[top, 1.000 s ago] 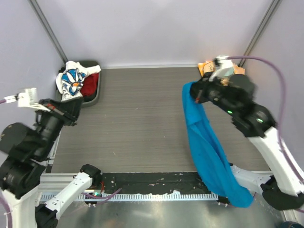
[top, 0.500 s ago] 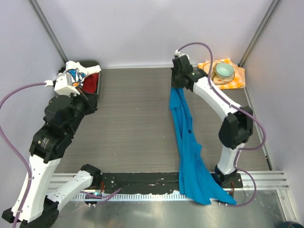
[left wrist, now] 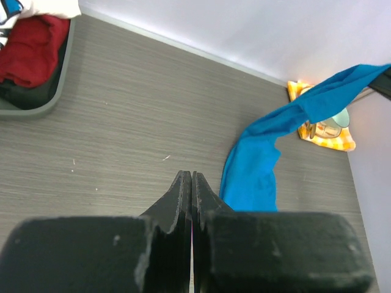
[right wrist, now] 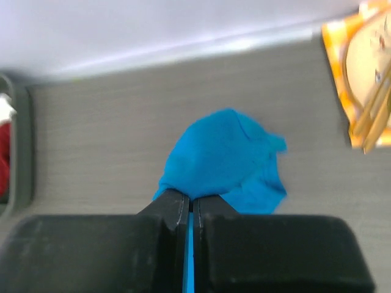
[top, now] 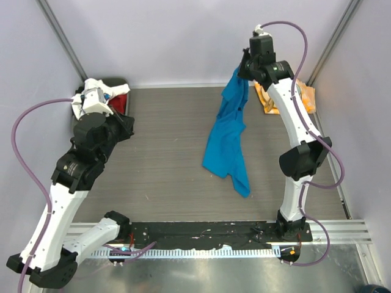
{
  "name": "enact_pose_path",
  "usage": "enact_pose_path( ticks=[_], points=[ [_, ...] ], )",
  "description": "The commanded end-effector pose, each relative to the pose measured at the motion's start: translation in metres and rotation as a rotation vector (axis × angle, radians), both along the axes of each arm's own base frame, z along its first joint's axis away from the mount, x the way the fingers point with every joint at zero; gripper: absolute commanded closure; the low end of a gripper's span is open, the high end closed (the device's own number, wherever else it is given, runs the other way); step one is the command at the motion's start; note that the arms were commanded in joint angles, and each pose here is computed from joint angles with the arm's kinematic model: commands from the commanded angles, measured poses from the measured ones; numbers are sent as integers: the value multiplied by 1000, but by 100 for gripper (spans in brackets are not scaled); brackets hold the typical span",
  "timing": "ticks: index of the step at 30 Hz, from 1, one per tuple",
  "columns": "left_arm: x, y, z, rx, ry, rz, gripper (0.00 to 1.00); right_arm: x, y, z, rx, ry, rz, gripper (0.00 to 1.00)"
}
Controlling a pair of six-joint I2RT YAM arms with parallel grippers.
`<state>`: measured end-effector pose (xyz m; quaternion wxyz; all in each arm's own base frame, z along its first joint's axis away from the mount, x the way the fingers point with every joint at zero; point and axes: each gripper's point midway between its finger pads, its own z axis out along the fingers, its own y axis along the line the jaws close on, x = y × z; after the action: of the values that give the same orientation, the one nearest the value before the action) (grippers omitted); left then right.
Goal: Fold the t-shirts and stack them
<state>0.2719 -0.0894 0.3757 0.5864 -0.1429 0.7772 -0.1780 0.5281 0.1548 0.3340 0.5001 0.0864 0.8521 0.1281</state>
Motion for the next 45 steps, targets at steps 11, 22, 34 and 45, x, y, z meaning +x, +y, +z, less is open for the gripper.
enact_pose_path(
  ticks=[11, 22, 34, 45],
  points=[
    [21, -15, -44, -30, 80, -5, 100, -67, -149, -135, -576, 326, -541, 99],
    [12, -6, -30, -7, 56, 4, 100, -59, -65, -37, -276, 113, -233, 99],
    [-7, 0, -24, -51, 28, 5, 100, -208, 113, 221, 263, -425, 592, 99],
    [-56, 22, -1, -102, -62, 6, 100, -299, 151, 355, 815, -699, 909, 99]
  ],
)
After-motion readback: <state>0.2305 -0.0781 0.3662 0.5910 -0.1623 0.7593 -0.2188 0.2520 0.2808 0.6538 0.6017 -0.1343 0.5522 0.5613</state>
